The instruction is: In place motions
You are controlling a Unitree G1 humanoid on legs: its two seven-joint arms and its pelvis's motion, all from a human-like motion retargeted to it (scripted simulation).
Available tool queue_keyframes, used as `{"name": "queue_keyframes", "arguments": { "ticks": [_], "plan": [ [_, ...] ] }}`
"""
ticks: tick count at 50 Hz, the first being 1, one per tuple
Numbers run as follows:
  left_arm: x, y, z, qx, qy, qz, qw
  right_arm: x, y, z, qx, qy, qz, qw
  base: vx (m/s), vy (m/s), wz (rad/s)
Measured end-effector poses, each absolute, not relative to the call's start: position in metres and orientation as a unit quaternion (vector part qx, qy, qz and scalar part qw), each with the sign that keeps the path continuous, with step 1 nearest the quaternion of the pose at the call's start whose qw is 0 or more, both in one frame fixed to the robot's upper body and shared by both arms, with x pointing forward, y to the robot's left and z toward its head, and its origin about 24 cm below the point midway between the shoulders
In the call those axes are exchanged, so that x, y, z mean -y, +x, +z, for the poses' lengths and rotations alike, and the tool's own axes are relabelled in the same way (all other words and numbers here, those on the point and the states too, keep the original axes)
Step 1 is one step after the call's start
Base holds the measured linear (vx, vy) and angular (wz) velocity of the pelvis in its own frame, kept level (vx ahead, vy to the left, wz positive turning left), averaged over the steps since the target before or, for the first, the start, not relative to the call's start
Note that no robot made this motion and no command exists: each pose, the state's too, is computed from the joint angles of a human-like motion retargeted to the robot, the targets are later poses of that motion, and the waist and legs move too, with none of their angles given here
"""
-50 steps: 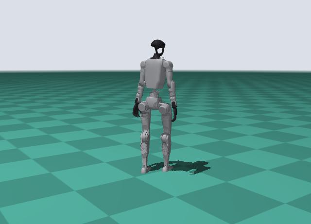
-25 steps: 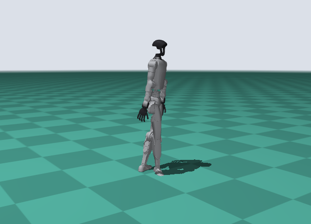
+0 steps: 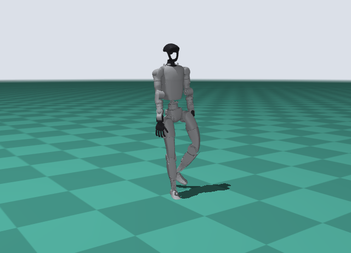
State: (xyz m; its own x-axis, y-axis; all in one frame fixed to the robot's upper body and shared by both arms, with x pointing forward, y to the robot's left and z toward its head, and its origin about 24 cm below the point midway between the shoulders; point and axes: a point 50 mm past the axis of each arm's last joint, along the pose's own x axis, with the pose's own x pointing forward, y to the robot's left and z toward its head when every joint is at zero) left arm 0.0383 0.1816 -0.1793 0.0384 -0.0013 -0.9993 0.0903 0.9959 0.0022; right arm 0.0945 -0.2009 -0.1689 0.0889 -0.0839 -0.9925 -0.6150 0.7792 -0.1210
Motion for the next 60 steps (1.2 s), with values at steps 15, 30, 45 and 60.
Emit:
{"name": "queue_keyframes", "arguments": {
  "ticks": [15, 30, 45, 60],
  "plan": [
    [-0.165, -0.005, -0.180, -0.745, 0.020, -0.051, 0.664, 0.193, 0.057, -0.176, -0.677, -0.207, 0.122, 0.696, 0.24, 0.03, -0.74],
    [-0.178, 0.009, -0.179, -0.735, -0.020, -0.001, 0.678, 0.199, 0.005, -0.177, -0.741, -0.196, 0.104, 0.634, 0.13, 0.01, -0.43],
    [-0.169, 0.016, -0.181, -0.724, 0.017, -0.051, 0.688, 0.190, 0.039, -0.178, -0.700, -0.218, 0.166, 0.660, 0.02, 0.00, -0.07],
    [-0.179, -0.011, -0.177, -0.768, 0.050, -0.080, 0.634, 0.193, 0.088, -0.172, -0.630, -0.255, 0.214, 0.701, -0.02, 0.02, -0.20]
  ]
}}
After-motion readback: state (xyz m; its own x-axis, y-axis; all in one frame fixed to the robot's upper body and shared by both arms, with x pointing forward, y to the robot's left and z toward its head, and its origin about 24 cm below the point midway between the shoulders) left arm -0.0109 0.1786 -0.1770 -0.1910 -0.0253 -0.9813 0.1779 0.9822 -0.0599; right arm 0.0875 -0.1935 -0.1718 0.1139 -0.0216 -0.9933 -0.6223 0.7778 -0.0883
